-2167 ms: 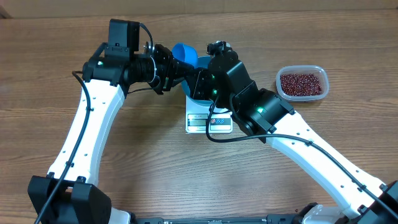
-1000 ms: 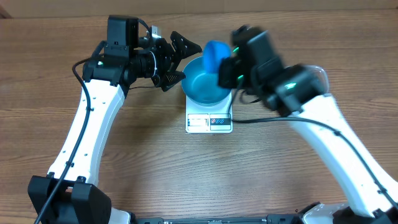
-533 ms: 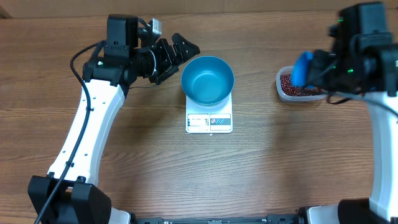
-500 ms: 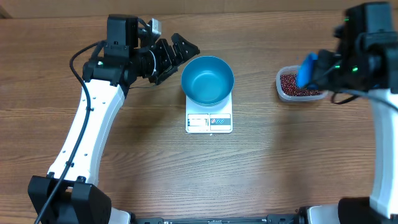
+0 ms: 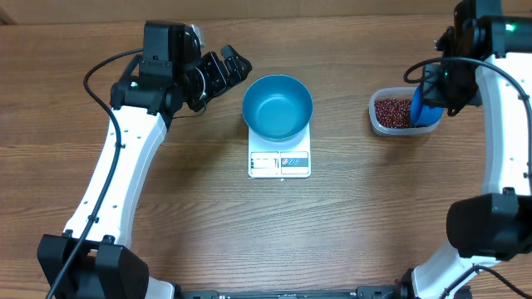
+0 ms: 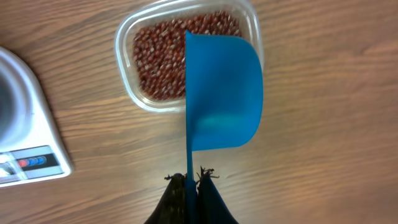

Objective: Scoop item into bowl and weigh 150g on scale
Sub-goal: 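Lower the scoop with the right gripper into the red beans tub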

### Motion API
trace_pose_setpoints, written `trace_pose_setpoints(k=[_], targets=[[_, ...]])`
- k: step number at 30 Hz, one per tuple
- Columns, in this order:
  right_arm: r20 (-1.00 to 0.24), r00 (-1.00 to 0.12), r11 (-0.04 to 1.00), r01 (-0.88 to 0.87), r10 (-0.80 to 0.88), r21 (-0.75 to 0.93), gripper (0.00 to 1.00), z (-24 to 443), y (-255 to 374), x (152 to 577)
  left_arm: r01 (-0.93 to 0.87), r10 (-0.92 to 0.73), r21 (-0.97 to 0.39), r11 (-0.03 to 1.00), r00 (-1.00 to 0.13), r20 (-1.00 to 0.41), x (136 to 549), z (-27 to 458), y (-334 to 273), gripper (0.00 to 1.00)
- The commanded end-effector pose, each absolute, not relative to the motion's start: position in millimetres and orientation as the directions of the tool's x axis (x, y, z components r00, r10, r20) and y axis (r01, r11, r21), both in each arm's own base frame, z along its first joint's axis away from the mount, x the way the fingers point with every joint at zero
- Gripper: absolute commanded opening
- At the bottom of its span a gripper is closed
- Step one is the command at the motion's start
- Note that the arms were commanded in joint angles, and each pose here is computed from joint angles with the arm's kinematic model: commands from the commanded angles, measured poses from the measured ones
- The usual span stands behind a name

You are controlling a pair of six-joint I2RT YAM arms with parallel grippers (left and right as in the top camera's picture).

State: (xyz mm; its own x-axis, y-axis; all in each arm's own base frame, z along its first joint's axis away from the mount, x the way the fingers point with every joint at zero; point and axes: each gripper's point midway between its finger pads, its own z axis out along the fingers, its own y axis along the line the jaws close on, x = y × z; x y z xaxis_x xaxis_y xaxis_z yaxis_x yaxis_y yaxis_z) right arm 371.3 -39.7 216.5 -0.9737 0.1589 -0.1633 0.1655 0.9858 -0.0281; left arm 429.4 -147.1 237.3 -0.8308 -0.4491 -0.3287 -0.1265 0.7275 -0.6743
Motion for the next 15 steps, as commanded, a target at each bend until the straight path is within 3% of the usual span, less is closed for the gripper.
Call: trace_pose_setpoints(k=[1, 15], targets=[[-0.180, -0.982, 0.992, 0.082, 0.063, -0.097, 0.04, 212.3, -48.2, 383.6, -0.110, -0.433, -0.653, 0.749, -0.828, -0.357, 430.9, 236.5, -146.1, 1.00], [-0.070, -0.996, 0.996, -0.046, -0.051, -0.071, 0.04, 164.3, -42.2, 398.5, -0.110, -0.433, -0.653, 0.749, -0.828, -0.357, 430.9, 236.5, -146.1, 1.00]])
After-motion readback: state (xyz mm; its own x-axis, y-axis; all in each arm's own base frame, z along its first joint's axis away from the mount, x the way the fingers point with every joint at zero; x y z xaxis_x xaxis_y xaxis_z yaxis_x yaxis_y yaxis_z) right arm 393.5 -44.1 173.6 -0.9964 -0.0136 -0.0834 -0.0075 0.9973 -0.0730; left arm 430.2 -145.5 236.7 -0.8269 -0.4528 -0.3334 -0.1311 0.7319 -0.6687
